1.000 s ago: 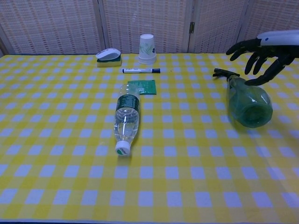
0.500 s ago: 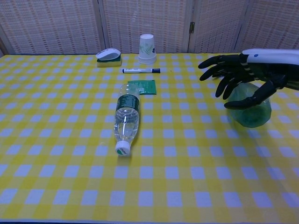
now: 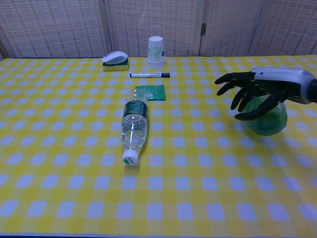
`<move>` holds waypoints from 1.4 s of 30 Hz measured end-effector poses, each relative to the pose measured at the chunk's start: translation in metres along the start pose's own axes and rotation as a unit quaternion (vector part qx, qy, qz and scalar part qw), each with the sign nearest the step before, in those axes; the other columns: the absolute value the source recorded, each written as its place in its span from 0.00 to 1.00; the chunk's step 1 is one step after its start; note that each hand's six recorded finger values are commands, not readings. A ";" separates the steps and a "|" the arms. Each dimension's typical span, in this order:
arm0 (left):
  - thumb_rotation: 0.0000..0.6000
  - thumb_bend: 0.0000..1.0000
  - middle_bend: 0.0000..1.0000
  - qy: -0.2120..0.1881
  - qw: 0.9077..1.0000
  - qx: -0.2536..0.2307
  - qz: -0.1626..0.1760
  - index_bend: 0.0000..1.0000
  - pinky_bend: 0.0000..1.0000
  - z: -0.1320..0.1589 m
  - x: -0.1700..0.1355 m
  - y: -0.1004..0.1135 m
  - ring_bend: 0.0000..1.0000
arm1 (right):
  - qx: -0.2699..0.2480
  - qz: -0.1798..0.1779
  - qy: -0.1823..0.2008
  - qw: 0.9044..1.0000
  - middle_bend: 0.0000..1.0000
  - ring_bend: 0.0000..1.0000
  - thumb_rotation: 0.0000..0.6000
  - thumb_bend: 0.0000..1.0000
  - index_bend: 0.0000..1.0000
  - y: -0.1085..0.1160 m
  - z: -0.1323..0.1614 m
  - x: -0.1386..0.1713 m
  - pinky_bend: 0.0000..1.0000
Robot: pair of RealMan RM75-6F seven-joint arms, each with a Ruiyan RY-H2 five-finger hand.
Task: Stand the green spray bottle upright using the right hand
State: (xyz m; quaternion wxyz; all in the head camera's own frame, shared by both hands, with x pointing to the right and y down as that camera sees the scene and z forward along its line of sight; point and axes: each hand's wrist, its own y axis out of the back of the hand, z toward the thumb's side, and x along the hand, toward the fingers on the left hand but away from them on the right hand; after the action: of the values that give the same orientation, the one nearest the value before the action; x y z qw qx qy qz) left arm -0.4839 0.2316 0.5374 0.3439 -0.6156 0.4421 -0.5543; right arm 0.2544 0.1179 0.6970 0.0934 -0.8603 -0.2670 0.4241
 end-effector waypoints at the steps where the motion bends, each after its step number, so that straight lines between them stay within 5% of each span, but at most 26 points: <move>1: 0.90 0.40 0.00 -0.001 1.000 0.001 0.000 0.00 0.00 0.001 0.000 0.000 0.00 | 0.002 -0.001 -0.006 1.000 0.19 0.33 1.00 0.32 0.12 0.002 -0.004 0.002 0.31; 13: 0.89 0.40 0.00 0.002 1.000 0.009 -0.005 0.00 0.00 0.002 0.002 -0.005 0.00 | 0.056 -0.019 -0.106 0.993 0.19 0.33 1.00 0.32 0.12 0.042 -0.064 0.054 0.31; 20: 0.90 0.40 0.00 0.008 1.000 0.009 -0.007 0.00 0.00 0.000 0.004 -0.006 0.00 | 0.090 -0.017 -0.170 0.981 0.19 0.33 1.00 0.32 0.12 0.058 -0.099 0.073 0.31; 26: 0.90 0.40 0.00 0.009 1.000 0.011 -0.008 0.00 0.00 0.000 0.005 -0.006 0.00 | 0.117 -0.056 -0.207 0.970 0.18 0.33 1.00 0.32 0.12 0.088 -0.120 0.085 0.31; 34: 0.89 0.40 0.00 0.012 1.000 0.010 -0.008 0.00 0.00 -0.001 0.005 -0.007 0.00 | 0.139 -0.118 -0.213 0.960 0.18 0.33 1.00 0.32 0.12 0.125 -0.123 0.096 0.28; 42: 0.89 0.40 0.00 0.009 1.000 0.010 -0.014 0.00 0.00 0.001 0.005 -0.008 0.00 | 0.091 -0.160 -0.190 0.964 0.16 0.26 1.00 0.32 0.12 0.141 -0.110 0.098 0.18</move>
State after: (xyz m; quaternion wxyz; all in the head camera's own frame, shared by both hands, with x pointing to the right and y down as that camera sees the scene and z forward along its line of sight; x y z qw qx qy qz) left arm -0.4818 0.2301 0.5468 0.3378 -0.6133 0.4313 -0.5690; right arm 0.4421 0.0598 0.6443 0.1860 -0.6979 -0.3741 0.5817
